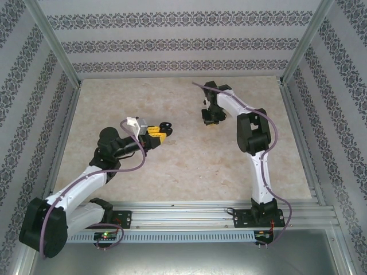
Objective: Insert wireless bluetooth earbuds into charging case
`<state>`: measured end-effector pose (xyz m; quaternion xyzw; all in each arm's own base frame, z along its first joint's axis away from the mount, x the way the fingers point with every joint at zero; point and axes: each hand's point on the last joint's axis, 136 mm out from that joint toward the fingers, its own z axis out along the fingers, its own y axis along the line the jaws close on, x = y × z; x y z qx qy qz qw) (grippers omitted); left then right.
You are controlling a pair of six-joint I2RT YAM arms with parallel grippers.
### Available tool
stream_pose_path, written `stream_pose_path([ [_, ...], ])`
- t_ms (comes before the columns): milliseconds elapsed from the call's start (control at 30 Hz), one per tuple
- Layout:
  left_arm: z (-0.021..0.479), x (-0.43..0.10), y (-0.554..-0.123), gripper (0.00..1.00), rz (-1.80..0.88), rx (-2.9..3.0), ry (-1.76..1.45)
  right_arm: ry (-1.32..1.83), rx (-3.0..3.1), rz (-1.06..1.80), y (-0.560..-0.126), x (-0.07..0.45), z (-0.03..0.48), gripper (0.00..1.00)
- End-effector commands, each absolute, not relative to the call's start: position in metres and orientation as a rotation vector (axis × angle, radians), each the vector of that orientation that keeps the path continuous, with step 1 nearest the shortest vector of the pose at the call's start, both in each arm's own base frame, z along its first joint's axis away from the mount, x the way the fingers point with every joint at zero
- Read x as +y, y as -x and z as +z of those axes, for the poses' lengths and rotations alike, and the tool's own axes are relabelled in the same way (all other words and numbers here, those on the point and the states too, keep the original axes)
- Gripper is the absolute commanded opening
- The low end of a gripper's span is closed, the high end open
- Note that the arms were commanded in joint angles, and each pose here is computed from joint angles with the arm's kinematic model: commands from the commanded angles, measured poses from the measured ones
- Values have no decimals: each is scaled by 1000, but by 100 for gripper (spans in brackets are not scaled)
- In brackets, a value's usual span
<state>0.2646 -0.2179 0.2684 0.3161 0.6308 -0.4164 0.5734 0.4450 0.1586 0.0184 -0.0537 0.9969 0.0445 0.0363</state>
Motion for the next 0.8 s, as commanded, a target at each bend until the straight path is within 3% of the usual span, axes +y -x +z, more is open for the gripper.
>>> stream_pose_path([
  [0,264,-212,-256,0,-972,1506,-729,135,3054,161,-428,161,27,12],
  [233,267,-207,-244,0,-965,1505,-721,46,3016,130,-435,150,40,26],
  [767,252,-216,-266,0,-963,1532,-742,-19,2976,70,-517,142,45,44],
])
